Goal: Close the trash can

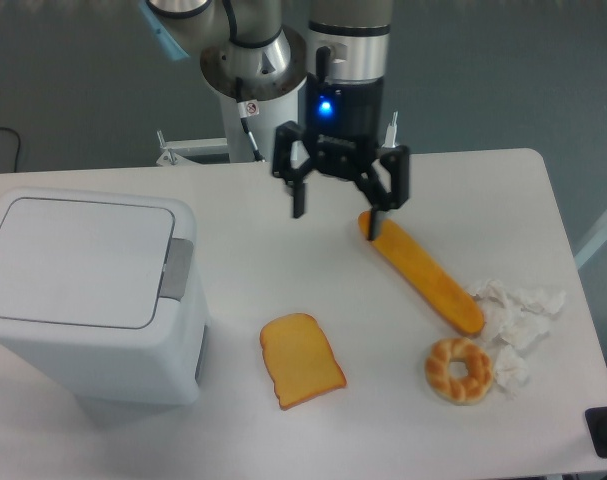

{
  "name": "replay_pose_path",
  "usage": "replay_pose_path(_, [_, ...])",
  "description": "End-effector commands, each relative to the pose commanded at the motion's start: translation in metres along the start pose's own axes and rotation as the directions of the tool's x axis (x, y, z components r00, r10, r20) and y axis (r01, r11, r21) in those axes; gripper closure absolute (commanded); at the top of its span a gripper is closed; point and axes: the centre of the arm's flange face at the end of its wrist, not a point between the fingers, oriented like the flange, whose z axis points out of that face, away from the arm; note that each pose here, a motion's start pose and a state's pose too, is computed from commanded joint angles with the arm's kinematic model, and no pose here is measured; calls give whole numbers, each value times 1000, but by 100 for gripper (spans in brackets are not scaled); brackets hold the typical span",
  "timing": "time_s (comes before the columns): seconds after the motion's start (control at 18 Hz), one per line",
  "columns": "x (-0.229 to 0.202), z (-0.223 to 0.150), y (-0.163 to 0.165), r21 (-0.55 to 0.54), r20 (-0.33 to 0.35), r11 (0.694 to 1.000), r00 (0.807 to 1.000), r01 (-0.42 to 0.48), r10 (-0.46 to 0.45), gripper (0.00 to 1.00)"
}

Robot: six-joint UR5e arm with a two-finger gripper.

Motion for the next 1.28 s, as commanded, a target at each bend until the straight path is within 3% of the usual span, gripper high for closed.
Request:
replay_pose_path(0.22, [6, 17, 27, -44, -40, 999, 999, -20, 19, 0])
replay_pose_path(0.44, [5, 3, 63, -110, -31, 993, 999, 36, -40, 0])
replay_pose_path(0.83, [-7, -48, 179, -252, -92, 935, 955, 250, -281, 0])
replay_pose_path(1.0, [-12, -59, 228, -325, -114, 916, 952, 233, -283, 0])
replay_pose_path(1.28, [-21, -76, 290, -359, -128, 905, 948, 229, -291, 0])
